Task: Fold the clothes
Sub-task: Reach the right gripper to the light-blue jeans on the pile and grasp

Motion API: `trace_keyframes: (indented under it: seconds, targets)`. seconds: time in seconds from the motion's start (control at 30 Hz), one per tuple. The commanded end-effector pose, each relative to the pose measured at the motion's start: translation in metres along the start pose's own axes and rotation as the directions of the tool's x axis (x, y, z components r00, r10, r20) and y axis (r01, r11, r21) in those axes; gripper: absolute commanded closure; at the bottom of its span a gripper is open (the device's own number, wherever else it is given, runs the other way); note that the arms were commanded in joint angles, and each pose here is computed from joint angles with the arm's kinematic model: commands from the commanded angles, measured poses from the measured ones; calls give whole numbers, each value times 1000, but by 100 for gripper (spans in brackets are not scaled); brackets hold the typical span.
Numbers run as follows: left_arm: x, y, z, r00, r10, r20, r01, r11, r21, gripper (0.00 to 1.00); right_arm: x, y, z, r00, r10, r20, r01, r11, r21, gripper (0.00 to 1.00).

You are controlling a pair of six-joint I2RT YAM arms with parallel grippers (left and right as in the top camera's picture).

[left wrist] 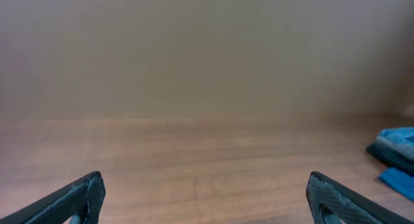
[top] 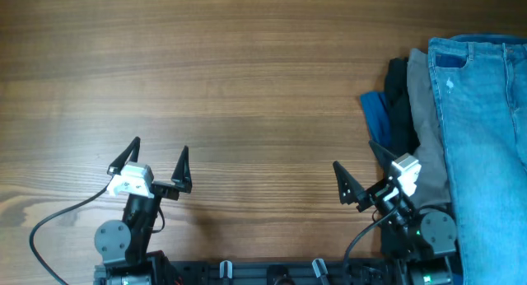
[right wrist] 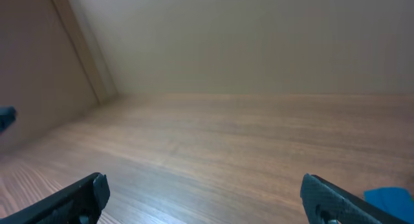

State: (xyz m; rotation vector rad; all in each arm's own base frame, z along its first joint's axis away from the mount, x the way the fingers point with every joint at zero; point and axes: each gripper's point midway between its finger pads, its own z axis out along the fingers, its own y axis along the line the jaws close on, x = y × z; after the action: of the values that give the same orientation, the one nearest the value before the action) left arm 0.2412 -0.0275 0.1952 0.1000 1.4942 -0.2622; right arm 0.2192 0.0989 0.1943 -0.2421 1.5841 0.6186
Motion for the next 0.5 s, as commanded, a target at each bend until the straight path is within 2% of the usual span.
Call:
trace_keyframes:
  seconds: [0.0, 0.07, 0.2, 0.37, 0.47]
  targets:
    - [-15, -8, -2, 1000, -1, 17, 0, 999, 32, 0, -37, 0, 0, 999, 52, 2, -52, 997, 56, 0]
    - [-19, -9, -4, 1000, -10, -6, 11, 1000, 29, 0, -43, -2, 6, 995, 78, -61, -73, 994, 79, 1]
    - [-29, -11, -7, 992, -54, -111, 56, 998, 12, 0, -52, -13, 37, 949, 151, -278, -113, 982, 148, 0]
    - [-39, -10, -2, 936, -146, -319, 141, 989, -38, 0, -60, -36, 93, 805, 181, -564, -80, 977, 199, 0]
    - [-50, -8, 7, 880, -200, -432, 185, 980, -75, 0, -67, -48, 123, 737, 154, -659, -43, 982, 182, 0]
